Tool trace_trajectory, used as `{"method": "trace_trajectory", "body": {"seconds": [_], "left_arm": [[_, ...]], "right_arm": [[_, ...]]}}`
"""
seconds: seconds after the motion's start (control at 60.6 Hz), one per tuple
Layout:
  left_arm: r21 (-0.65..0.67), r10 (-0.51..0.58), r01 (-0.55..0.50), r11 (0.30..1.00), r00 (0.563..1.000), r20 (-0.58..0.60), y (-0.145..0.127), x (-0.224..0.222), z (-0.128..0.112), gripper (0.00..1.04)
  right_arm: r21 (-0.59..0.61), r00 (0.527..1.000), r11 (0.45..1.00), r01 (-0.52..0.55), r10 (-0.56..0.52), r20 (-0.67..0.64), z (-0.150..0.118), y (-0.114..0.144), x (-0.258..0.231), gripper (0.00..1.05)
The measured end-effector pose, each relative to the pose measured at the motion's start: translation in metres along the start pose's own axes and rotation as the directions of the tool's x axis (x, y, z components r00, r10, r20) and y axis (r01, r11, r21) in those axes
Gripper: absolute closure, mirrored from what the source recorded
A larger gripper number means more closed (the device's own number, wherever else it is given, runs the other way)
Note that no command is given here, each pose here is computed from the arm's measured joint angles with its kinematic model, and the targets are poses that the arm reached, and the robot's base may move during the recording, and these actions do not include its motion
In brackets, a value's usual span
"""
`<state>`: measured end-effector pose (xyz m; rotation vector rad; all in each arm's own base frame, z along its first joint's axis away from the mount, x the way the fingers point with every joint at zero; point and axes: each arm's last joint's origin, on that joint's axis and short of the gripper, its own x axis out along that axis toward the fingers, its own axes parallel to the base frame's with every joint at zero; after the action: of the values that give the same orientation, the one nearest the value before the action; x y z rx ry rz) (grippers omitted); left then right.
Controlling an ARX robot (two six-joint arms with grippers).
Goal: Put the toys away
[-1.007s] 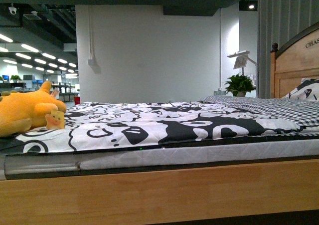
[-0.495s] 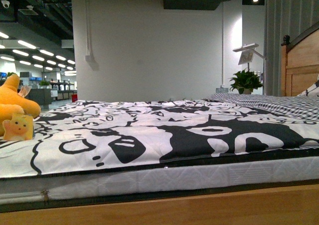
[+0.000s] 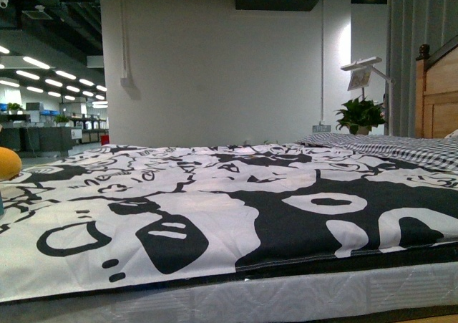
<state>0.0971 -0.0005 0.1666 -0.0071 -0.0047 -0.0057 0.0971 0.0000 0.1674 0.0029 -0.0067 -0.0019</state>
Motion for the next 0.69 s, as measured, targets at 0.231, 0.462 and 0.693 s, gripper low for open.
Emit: {"method": "trace_trajectory", "body": {"seconds": [0.231, 0.462, 0.693], "left_arm": [[0.0, 0.0, 0.0, 1.0, 1.0, 0.0, 0.0, 0.0, 0.0, 0.06], [0.0, 0.001, -0.001, 1.0, 1.0, 0.001, 0.0, 0.0, 0.0001, 0.06], [0.0, 0.002, -0.002, 1.0, 1.0, -0.002, 0.0001, 0.0, -0.0001, 0.06]], "right_arm": [[0.0, 1.0, 1.0, 0.0, 0.0, 0.0, 0.0, 0.0, 0.0, 0.0], [0.0, 1.0, 1.0, -0.003, 0.003, 0.001, 0.0001, 0.0001, 0.0, 0.0], [0.0, 1.0, 1.0, -0.002, 0.002, 0.0, 0.0002, 0.0001, 0.0001, 0.0]]}}
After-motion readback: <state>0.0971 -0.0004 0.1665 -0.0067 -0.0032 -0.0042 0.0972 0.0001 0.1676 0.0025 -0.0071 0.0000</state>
